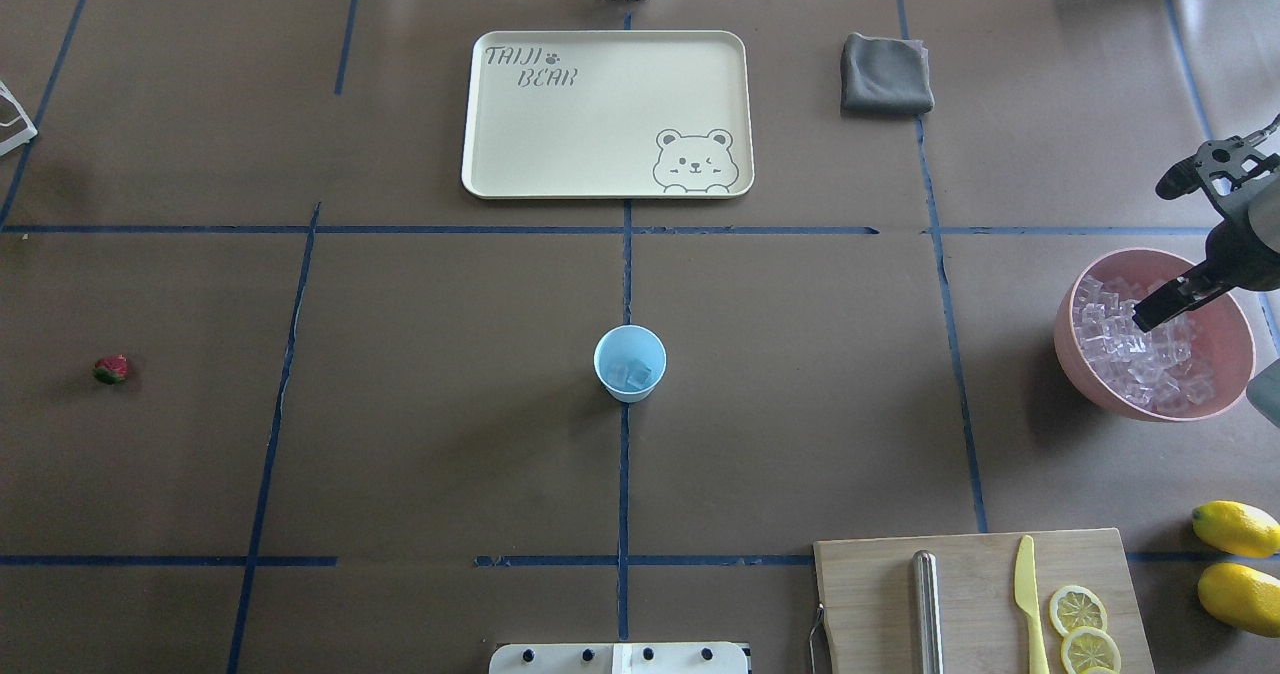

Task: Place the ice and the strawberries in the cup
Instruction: 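Lower the right gripper into the bowl to grasp a third ice cube, then close the right gripper on an ice cube and lift it from the bowl, then carry the ice cube with the right gripper over the blue cup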

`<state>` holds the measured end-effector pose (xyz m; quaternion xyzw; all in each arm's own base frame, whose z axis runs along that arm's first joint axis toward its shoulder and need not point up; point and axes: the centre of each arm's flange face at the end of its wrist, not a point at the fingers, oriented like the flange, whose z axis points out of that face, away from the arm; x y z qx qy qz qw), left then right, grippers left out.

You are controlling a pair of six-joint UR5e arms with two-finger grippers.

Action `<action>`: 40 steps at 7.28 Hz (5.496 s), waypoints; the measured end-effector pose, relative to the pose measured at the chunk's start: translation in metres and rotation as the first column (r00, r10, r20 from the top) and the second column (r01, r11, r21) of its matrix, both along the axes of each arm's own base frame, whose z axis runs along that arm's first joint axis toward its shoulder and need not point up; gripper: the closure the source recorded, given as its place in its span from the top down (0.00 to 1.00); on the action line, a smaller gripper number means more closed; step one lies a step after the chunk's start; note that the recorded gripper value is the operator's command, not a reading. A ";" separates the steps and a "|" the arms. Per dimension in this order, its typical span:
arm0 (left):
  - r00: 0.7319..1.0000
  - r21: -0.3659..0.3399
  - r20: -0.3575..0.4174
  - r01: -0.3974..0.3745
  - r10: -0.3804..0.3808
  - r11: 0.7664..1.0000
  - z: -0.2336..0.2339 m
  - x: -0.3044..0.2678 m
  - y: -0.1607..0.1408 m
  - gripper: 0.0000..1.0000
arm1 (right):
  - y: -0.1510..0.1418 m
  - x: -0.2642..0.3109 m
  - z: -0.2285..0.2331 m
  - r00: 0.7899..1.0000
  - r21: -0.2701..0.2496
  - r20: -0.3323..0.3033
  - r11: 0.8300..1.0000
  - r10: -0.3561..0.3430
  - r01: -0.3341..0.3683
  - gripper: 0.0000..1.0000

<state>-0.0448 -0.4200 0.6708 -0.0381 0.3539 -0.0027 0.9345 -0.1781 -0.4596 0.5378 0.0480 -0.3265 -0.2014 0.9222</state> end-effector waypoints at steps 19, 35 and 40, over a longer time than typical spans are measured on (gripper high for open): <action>1.000 -0.004 -0.001 -0.001 0.001 1.000 0.002 0.001 0.000 1.00 | 0.013 0.006 0.034 0.985 0.024 0.093 0.989 0.144 -0.147 0.91; 1.000 -0.001 -0.002 -0.002 0.002 1.000 -0.001 0.001 0.000 1.00 | -0.002 0.050 -0.060 0.960 0.084 0.161 0.966 0.227 -0.243 0.00; 1.000 -0.005 -0.001 -0.003 0.003 1.000 0.000 0.001 0.000 1.00 | -0.037 -0.089 -0.219 0.924 -0.056 0.215 0.948 0.317 -0.313 0.00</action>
